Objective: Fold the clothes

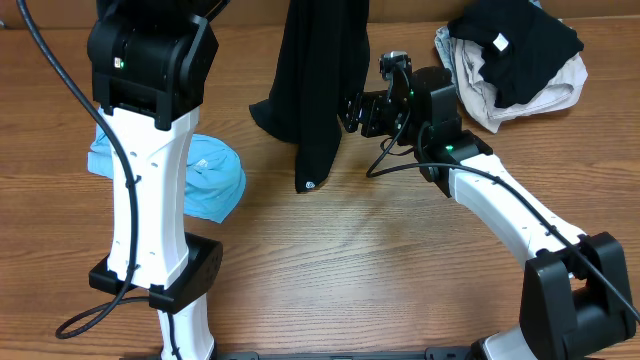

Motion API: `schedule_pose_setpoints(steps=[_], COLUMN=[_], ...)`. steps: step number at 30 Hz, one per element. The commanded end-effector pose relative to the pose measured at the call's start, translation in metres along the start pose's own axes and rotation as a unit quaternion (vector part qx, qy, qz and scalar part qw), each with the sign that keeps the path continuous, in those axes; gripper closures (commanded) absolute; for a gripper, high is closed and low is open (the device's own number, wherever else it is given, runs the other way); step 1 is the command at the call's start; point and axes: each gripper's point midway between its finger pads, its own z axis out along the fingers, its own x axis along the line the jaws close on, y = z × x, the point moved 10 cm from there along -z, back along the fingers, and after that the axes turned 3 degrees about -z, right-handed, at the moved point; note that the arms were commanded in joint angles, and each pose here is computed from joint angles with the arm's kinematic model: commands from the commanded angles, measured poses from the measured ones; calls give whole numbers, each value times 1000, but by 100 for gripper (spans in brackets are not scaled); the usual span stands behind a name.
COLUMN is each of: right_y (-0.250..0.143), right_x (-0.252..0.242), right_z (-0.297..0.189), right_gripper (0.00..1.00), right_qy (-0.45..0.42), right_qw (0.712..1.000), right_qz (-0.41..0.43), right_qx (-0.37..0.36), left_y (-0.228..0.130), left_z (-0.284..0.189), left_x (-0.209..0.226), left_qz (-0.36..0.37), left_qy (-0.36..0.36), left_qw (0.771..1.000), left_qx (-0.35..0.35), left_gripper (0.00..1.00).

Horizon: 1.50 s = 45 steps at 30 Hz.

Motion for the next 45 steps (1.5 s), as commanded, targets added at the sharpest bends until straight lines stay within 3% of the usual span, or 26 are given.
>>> schedule_pose_setpoints(steps=[1, 3, 7, 9, 17, 26, 33, 45], right_y=[0, 2, 5, 3, 11, 38, 56, 78], right_x=[5, 6, 9, 7, -9, 44, 99, 195], right_z=[3, 3, 2, 1, -44, -123, -153, -238], right_gripper=[24, 36, 82, 95, 96, 96, 96, 96], right_qy=[14, 20, 37, 22, -131, -203, -178, -112], right_qw=[1000, 1000, 999, 999, 990, 979, 984, 993], right_qz=[8, 16, 18, 23, 44, 25, 3, -38], right_qx=[-2, -9, -14, -9, -6, -4, 18, 10], left_y=[31, 33, 35, 35, 33, 44, 72, 122], left_z=[-28, -30, -32, -32, -40, -88, -147, -243], left_x=[-15, -16, -17, -17, 5, 65, 84, 51], left_qz=[12, 9, 10, 9, 9, 20, 47, 120], left_qy=[-8, -8, -8, -4, 33, 144, 227, 340], left_qw=[999, 999, 999, 999, 999, 989, 971, 927], left_qx=[-42, -44, -46, -45, -34, -26, -51, -106], left_gripper=[96, 96, 96, 96, 96, 96, 96, 96])
